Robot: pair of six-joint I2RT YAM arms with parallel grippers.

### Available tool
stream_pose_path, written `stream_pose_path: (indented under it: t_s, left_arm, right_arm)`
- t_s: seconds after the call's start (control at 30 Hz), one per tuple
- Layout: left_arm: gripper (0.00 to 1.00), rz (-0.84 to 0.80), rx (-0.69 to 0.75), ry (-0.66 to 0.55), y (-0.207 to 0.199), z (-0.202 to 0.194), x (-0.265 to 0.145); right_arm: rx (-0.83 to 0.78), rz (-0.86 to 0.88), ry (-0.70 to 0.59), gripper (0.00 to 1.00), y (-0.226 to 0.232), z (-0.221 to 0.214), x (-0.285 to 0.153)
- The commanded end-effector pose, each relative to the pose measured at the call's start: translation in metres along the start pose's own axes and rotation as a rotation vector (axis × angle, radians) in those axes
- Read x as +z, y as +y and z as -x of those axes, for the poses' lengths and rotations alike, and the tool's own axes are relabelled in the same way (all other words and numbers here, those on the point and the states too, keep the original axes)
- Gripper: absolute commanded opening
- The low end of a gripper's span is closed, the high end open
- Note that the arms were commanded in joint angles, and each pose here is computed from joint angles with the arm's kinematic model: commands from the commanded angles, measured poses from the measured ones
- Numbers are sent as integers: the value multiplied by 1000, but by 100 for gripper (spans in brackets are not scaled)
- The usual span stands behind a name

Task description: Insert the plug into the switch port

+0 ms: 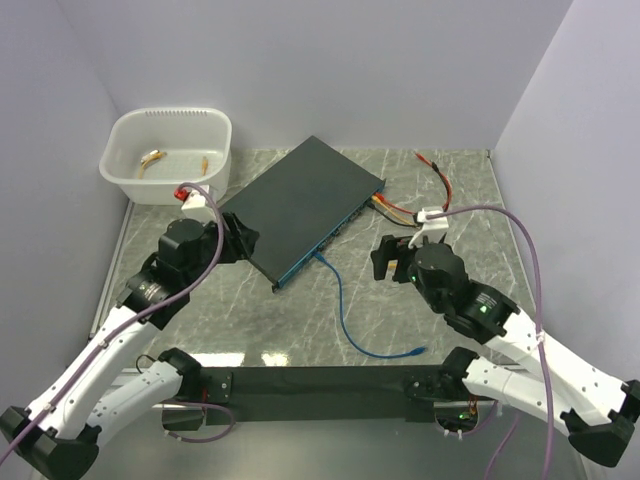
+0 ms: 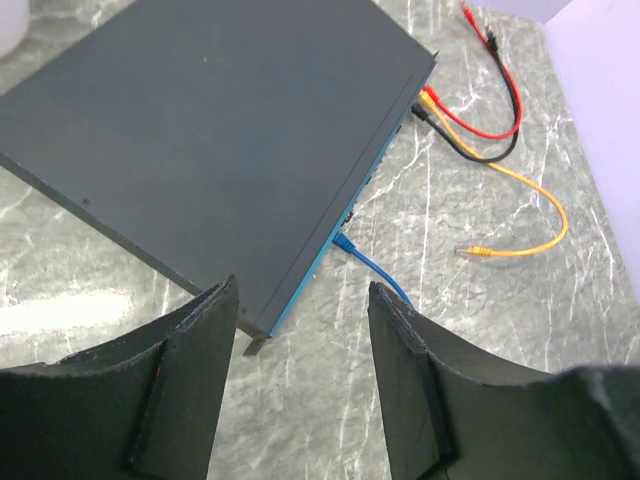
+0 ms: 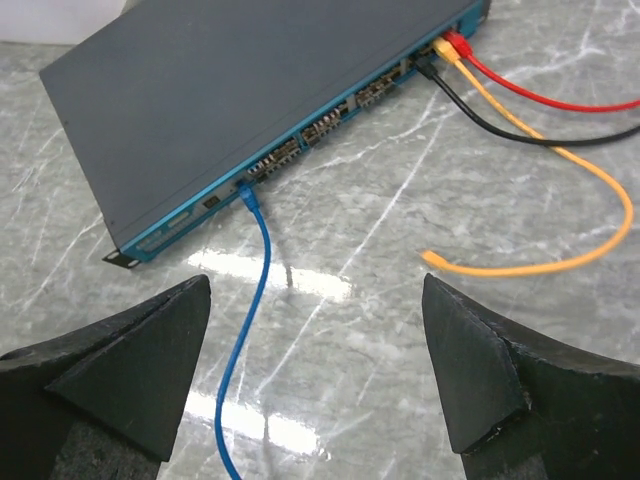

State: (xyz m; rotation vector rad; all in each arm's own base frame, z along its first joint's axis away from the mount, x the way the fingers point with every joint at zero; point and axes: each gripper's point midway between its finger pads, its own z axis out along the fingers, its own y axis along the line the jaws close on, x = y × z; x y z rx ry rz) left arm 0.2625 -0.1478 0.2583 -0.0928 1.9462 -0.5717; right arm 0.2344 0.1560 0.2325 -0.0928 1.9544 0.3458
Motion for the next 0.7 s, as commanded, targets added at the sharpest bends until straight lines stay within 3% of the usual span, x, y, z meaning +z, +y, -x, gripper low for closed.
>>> stream_pose_path:
  t_s: [0.0,0.47,0.67]
  left_arm:
    - [60,-1,41,-39,2,8,-6]
    - [60,13,31,-85,7,15,-15]
    - [60,16,26,-107,7,19,-18]
  right_arm:
    - [24,-32,-15,93,-11,-4,-7]
    - [58,-13,-23,93,-9,-2,-10]
    - [36,100,-56,94,8,4,-15]
